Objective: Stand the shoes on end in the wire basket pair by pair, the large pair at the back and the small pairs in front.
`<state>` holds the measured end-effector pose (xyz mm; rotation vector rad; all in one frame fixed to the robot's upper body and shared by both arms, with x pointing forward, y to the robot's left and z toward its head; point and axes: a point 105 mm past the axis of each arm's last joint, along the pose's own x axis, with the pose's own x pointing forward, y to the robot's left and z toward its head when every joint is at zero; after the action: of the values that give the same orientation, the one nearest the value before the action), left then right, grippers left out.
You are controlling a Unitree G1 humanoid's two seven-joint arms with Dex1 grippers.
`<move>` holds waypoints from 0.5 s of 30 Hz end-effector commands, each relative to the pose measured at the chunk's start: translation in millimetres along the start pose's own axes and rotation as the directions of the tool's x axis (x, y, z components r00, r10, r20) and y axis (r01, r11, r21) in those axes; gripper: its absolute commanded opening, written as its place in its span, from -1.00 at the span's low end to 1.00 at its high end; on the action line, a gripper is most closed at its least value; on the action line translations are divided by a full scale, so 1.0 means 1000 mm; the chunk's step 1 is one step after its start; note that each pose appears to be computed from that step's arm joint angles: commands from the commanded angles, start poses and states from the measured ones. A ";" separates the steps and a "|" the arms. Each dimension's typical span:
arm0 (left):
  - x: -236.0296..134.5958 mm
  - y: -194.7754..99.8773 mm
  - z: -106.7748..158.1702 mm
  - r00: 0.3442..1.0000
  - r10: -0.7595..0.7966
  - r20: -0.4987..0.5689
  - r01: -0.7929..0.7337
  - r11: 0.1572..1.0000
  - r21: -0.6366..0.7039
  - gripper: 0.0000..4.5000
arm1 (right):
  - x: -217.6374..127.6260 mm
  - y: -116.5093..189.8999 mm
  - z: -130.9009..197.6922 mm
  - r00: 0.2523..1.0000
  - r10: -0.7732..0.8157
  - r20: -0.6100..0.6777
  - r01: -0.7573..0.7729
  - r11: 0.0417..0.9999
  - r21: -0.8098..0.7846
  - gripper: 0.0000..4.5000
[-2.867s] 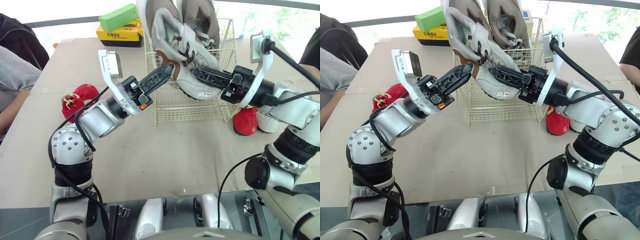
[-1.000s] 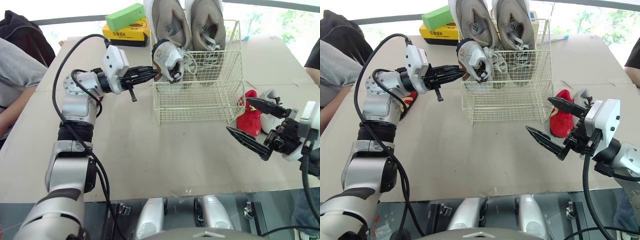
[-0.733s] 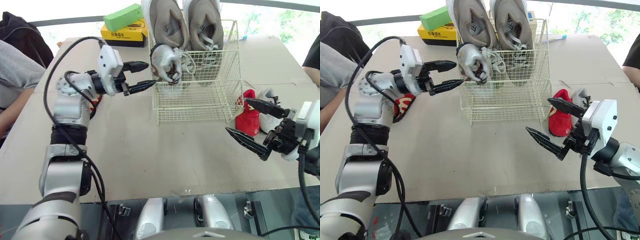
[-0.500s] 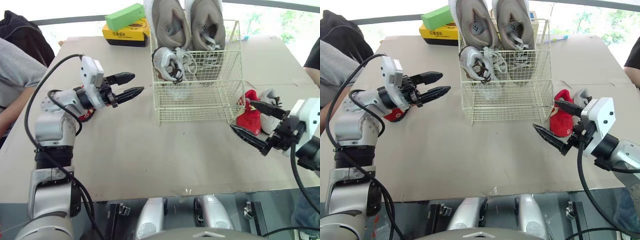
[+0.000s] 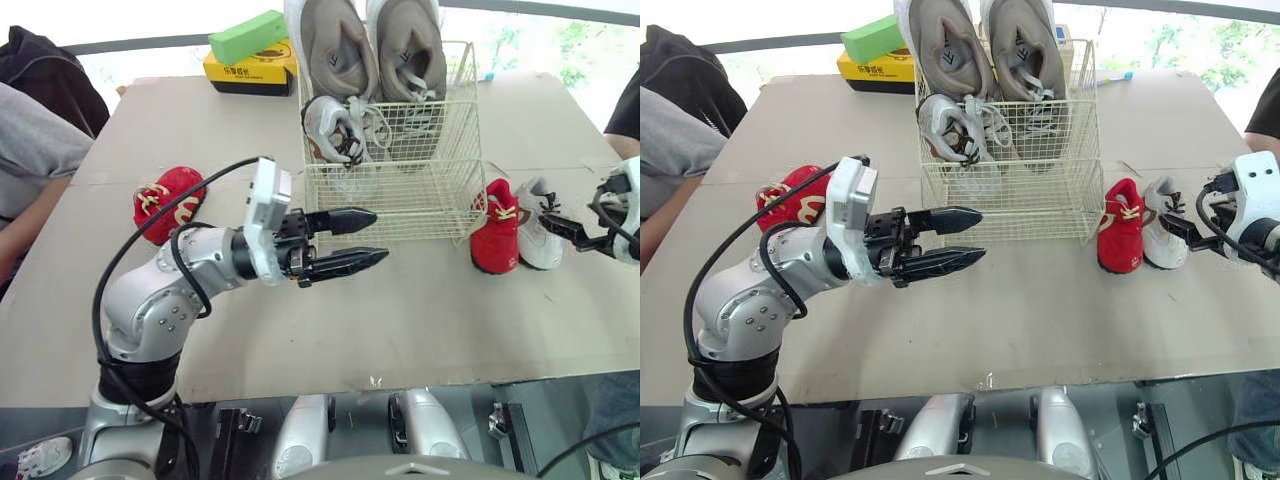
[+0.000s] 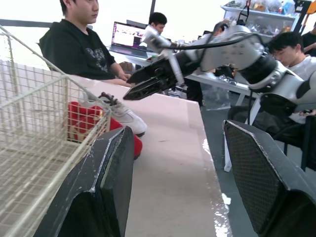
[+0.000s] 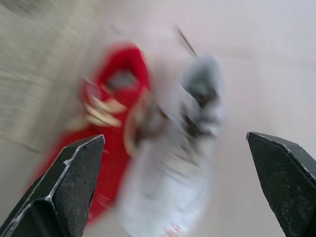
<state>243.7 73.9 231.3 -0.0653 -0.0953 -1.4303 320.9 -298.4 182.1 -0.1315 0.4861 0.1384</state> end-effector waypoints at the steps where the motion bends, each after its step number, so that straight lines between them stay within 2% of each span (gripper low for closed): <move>1: 0.004 -0.012 0.005 0.998 -0.061 0.000 0.061 0.998 0.024 0.40 | 0.011 -0.021 0.001 0.999 -0.009 -0.044 0.012 0.998 0.054 1.00; 6: 0.002 -0.010 0.008 0.999 -0.046 -0.011 0.047 0.997 0.068 0.40 | 0.031 -0.039 0.000 0.995 0.035 -0.089 -0.027 0.995 0.097 1.00; 15: -0.005 -0.008 0.008 1.000 0.021 0.020 -0.022 0.998 0.063 0.40 | 0.026 -0.056 0.006 0.990 0.107 -0.089 -0.091 0.982 0.167 1.00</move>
<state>241.4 76.3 227.6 -0.0514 -0.0936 -1.3981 356.1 -341.6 162.8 0.0594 0.6431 0.1974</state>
